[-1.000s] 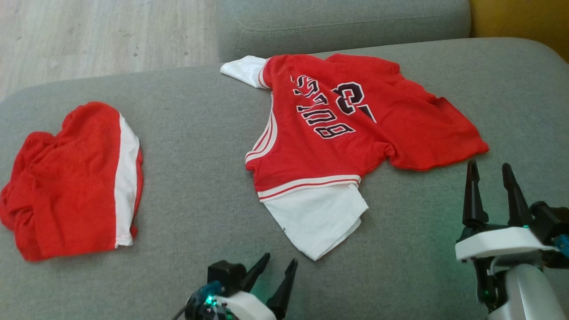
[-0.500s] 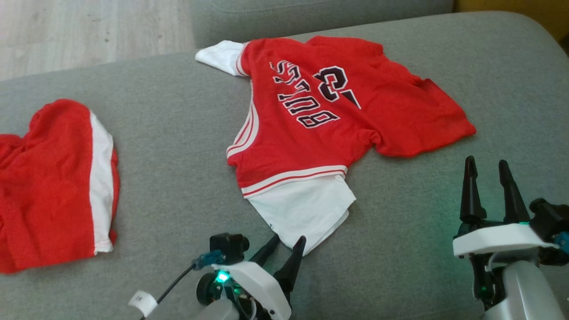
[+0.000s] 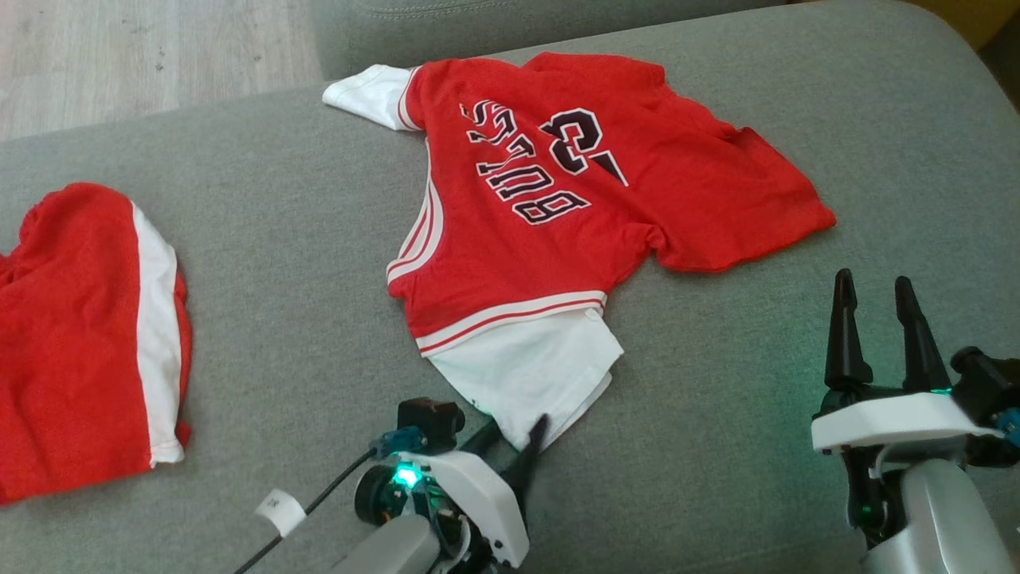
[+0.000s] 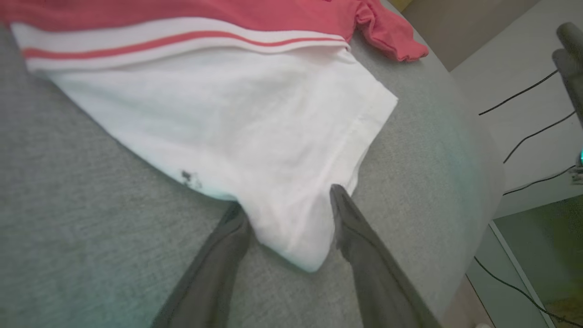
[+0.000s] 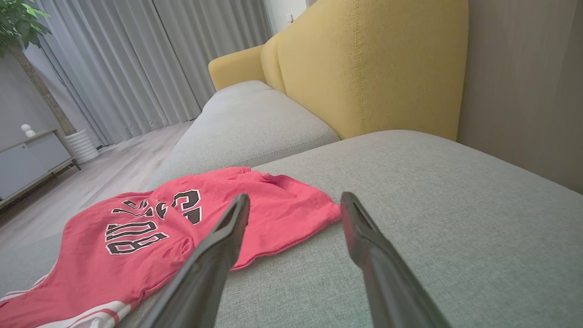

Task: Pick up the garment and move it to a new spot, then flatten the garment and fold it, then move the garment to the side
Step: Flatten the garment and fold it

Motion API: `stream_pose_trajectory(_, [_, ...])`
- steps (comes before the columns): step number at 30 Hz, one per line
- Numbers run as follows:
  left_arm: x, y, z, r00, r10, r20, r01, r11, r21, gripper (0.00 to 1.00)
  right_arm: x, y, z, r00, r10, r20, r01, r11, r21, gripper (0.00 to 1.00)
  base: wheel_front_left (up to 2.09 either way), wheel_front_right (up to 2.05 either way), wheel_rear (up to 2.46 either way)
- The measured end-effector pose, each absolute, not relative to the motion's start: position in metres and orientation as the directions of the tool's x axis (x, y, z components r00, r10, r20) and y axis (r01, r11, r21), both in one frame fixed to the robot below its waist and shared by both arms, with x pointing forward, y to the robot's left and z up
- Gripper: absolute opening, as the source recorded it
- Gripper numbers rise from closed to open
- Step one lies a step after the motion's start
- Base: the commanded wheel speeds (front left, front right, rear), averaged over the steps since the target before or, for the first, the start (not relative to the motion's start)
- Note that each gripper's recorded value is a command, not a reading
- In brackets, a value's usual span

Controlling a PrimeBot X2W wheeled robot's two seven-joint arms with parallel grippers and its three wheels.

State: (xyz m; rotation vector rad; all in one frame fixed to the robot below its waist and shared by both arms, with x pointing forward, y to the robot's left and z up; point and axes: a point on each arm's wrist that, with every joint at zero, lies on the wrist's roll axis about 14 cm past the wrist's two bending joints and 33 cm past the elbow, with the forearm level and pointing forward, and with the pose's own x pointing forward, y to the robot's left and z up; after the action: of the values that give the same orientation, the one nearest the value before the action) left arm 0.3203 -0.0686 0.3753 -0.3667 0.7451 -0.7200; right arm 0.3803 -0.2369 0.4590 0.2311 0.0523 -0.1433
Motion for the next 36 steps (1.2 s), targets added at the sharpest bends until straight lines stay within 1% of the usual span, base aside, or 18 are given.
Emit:
stream_pose_trajectory(3, [0.320, -0.067, 0.373, 0.515, -0.701, -0.493, 0.462, 0.712, -0.529, 0.00, 0.380, -0.237, 0.460, 0.989, -0.136, -0.064, 0.147, 0.963, 0.225, 1.00, 0.00, 0.00, 0.00])
stream_pose_trajectory(5, [0.321, -0.065, 0.374, 0.531, -0.696, -0.483, 0.462, 0.716, -0.523, 0.00, 0.380, -0.237, 0.462, 0.989, -0.134, -0.060, 0.145, 0.963, 0.226, 1.00, 0.00, 0.00, 0.00])
stream_pose_trajectory(9, [0.328, -0.059, 0.384, 0.602, -0.676, -0.425, 0.442, 0.726, -0.527, 0.00, 0.381, -0.235, 0.465, 0.990, -0.131, -0.051, 0.139, 0.963, 0.229, 1.00, 0.00, 0.00, 0.00])
stream_pose_trajectory(14, [0.339, -0.042, 0.395, 0.706, -0.616, -0.350, 0.391, 0.751, -0.532, 0.00, 0.383, -0.231, 0.464, 0.992, -0.114, -0.056, 0.124, 0.970, 0.211, 1.00, 0.00, 0.00, 0.00])
stream_pose_trajectory(21, [0.358, -0.014, 0.418, 0.811, -0.525, -0.259, 0.333, 0.777, -0.533, 0.00, 0.384, -0.232, 0.439, 0.982, -0.120, -0.144, 0.148, 0.967, 0.205, 1.00, 0.00, 0.00, 0.00])
stream_pose_trajectory(26, [0.376, 0.010, 0.442, 0.880, -0.440, -0.176, 0.291, 0.794, -0.533, 0.00, 0.401, -0.229, 0.429, 0.972, -0.114, -0.206, 0.161, 0.960, 0.227, 1.00, 0.00, 0.00, 0.00])
stream_pose_trajectory(28, [0.382, 0.025, 0.445, 0.910, -0.379, -0.168, 0.243, 0.816, -0.524, 0.00, 0.408, -0.228, 0.424, 0.967, -0.114, -0.229, 0.167, 0.959, 0.229, 1.00, 0.00, 0.00, 0.00])
stream_pose_trajectory(36, [0.397, 0.066, 0.450, 0.960, -0.243, -0.136, 0.145, 0.854, -0.499, 0.00, 0.438, -0.226, 0.401, 0.940, -0.115, -0.321, 0.184, 0.964, 0.192, 1.00, 0.00, 0.00, 0.00])
